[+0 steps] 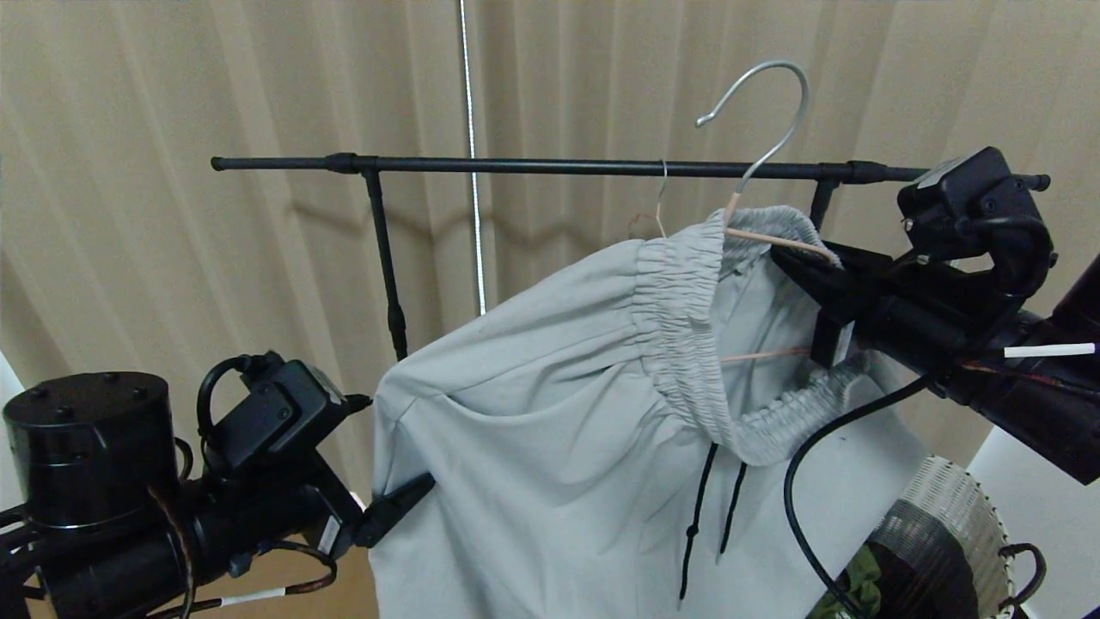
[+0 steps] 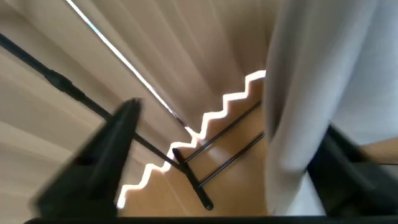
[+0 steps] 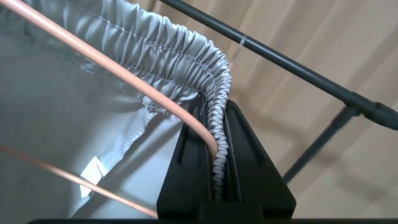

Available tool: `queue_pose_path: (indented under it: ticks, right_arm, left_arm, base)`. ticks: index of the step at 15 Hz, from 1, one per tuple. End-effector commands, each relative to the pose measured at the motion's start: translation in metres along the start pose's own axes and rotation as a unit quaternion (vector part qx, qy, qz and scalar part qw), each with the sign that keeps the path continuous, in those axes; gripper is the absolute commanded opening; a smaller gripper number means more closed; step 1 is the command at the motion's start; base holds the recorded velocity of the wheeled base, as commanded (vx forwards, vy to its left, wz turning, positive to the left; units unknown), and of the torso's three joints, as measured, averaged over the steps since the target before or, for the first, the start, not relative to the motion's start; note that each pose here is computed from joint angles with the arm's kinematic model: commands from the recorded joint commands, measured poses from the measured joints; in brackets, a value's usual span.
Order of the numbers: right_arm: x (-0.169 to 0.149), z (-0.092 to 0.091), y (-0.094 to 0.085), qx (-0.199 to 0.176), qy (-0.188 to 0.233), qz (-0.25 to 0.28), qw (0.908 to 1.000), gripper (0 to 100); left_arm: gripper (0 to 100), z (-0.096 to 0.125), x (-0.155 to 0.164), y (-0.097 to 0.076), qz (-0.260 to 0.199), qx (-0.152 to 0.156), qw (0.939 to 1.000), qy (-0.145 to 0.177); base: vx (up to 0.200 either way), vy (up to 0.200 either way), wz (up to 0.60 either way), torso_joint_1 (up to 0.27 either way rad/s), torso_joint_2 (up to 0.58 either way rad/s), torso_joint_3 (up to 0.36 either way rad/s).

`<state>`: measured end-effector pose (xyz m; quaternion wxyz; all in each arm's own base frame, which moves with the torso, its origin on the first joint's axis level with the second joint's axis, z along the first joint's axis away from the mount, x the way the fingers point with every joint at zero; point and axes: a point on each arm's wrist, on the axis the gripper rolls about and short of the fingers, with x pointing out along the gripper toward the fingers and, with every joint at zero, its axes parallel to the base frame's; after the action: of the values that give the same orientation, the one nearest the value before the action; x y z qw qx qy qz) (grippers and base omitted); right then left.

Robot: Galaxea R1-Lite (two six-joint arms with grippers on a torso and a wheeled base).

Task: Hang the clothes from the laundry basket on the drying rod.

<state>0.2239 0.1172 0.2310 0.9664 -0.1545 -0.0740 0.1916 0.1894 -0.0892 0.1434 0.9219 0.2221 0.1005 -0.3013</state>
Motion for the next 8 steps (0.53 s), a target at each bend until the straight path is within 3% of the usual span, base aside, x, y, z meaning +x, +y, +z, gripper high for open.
queue_pose_path:
  ticks: [1,8]
  right_arm:
    - [-0.003,0.001,0.000,0.000,0.001,0.001,1.0000,0]
    - [-0.014,0.003,-0.011,-0.003,0.023,-0.012,0.9997,0]
  left_arm:
    - [0,-0.002,0.000,0.000,0.000,-0.001,1.0000,0.004]
    - [0,-0.031,-0.014,0.027,0.097,-0.023,0.9938,0.049]
  base:
    - [0.000,0.000,0.00,0.000,0.00,0.000]
    - [0.000,0.000,0.00,0.000,0.00,0.000]
